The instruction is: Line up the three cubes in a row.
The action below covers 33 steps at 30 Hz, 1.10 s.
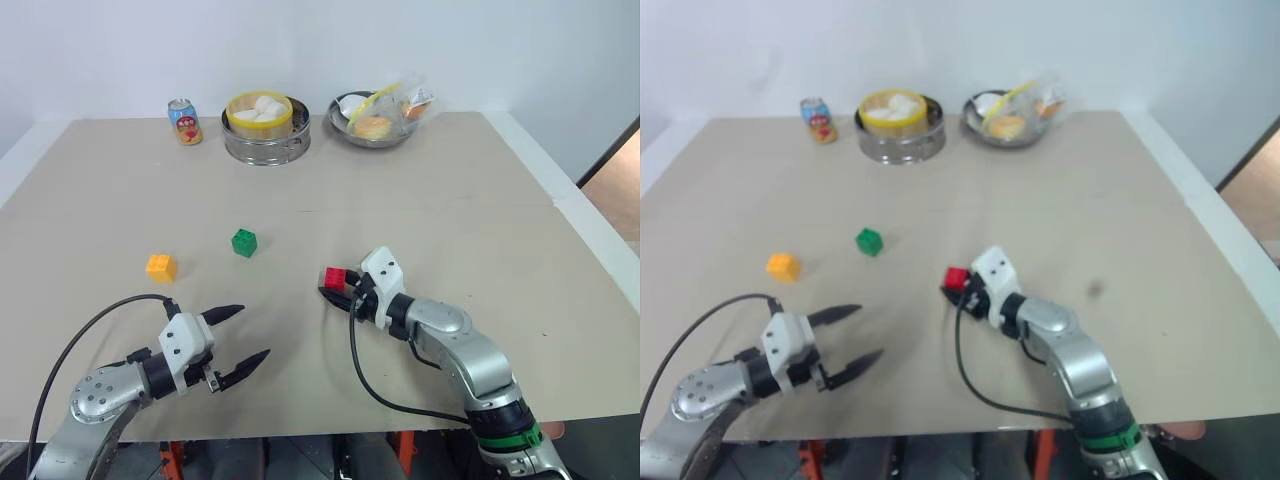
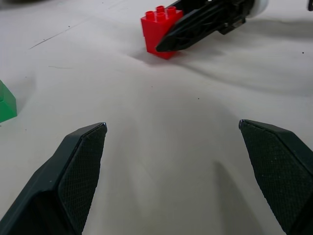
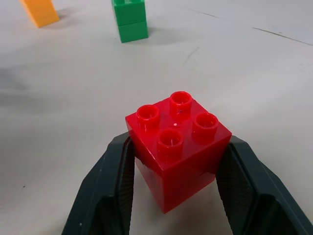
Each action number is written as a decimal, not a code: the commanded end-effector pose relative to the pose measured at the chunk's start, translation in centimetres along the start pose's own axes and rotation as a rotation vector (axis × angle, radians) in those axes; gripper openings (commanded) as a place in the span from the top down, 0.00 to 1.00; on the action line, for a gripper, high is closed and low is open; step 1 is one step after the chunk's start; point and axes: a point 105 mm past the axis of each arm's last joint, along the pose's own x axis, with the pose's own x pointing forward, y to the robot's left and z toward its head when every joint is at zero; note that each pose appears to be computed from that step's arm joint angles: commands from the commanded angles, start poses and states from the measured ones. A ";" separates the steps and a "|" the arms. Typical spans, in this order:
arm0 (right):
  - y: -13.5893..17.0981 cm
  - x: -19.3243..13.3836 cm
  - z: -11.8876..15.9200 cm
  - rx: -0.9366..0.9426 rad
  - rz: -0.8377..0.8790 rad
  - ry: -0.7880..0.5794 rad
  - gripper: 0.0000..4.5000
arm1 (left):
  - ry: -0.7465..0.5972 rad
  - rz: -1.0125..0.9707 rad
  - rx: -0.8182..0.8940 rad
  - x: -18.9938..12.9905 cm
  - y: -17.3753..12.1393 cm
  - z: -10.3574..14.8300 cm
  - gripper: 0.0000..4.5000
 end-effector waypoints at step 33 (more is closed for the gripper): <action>3.0 -0.3 -0.4 -0.060 0.179 0.003 0.60 | -0.107 -0.031 0.028 0.6 -0.4 2.6 0.00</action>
